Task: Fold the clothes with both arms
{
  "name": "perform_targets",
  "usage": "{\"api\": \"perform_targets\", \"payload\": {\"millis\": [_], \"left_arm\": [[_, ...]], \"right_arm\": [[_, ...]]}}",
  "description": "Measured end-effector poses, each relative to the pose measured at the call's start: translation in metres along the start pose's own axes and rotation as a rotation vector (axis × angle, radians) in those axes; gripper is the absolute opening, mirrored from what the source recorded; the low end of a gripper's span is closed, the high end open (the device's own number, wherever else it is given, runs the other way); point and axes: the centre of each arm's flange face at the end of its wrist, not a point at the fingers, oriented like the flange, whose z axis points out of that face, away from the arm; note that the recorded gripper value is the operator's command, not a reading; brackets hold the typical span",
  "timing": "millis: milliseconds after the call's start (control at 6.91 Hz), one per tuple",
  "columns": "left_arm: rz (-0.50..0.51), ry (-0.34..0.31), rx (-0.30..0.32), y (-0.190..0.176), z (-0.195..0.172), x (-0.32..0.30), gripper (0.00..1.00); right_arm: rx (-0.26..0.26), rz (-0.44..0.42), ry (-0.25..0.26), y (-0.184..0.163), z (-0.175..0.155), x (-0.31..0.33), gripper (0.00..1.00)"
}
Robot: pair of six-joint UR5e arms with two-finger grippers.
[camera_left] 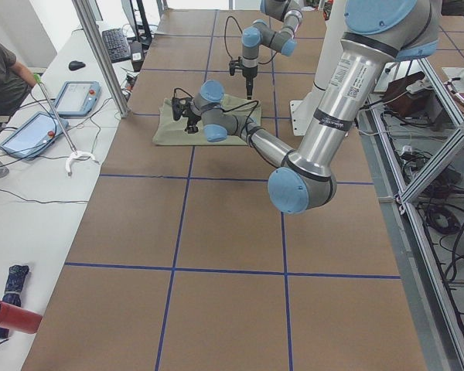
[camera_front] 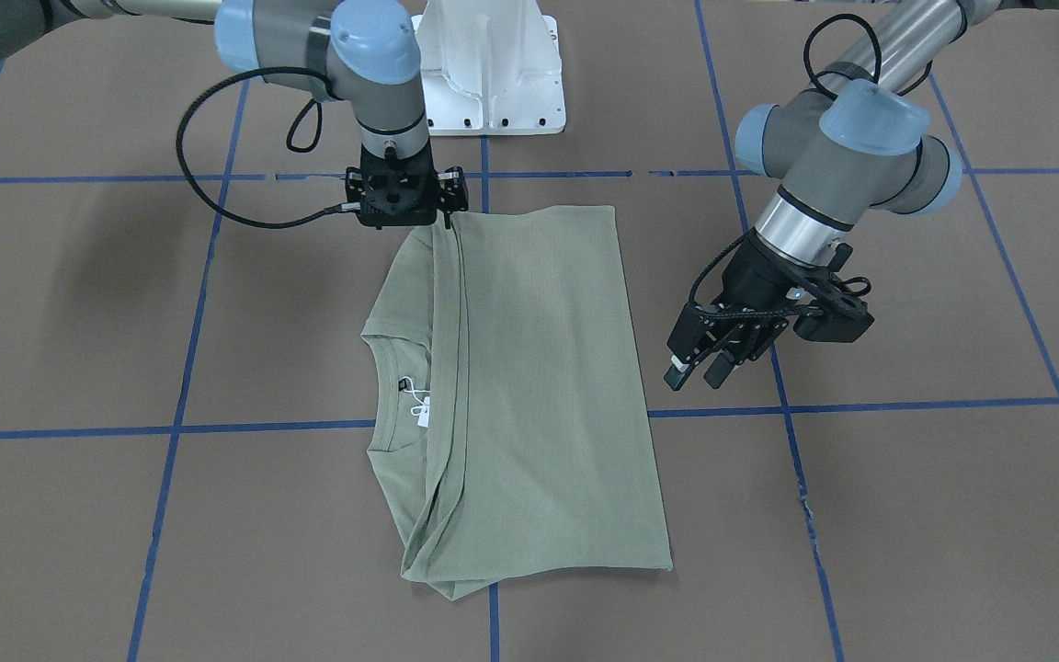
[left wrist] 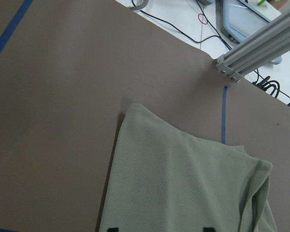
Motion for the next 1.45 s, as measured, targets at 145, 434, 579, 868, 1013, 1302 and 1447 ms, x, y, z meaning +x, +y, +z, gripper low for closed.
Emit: {"api": "perform_targets", "payload": {"millis": [145, 434, 579, 868, 1013, 1302, 1447], "left_arm": [[-0.001, -0.004, -0.002, 0.001, 0.000, -0.003, 0.69], [-0.007, -0.012, -0.007, 0.002, 0.000, -0.008, 0.70], [-0.008, -0.015, -0.014, 0.003, 0.000, -0.010, 0.70], [-0.010, -0.015, -0.019, 0.004, 0.000, -0.011, 0.71], [-0.011, -0.014, -0.020, 0.004, 0.000, -0.011, 0.71], [-0.012, -0.012, -0.021, 0.004, -0.001, -0.011, 0.71], [-0.013, -0.012, -0.024, 0.005, -0.001, -0.011, 0.71]], "right_arm": [[-0.029, -0.053, 0.026, -0.006, 0.011, -0.015, 1.00], [-0.059, -0.114, 0.056, -0.011, 0.027, -0.021, 1.00], [-0.069, -0.129, 0.063, -0.011, 0.033, -0.019, 1.00], [-0.081, -0.143, 0.070, -0.007, 0.037, -0.020, 1.00], [-0.088, -0.143, 0.078, -0.005, 0.039, -0.020, 1.00], [-0.098, -0.147, 0.089, 0.001, 0.042, -0.021, 1.00], [-0.102, -0.147, 0.096, 0.002, 0.043, -0.021, 1.00]]}}
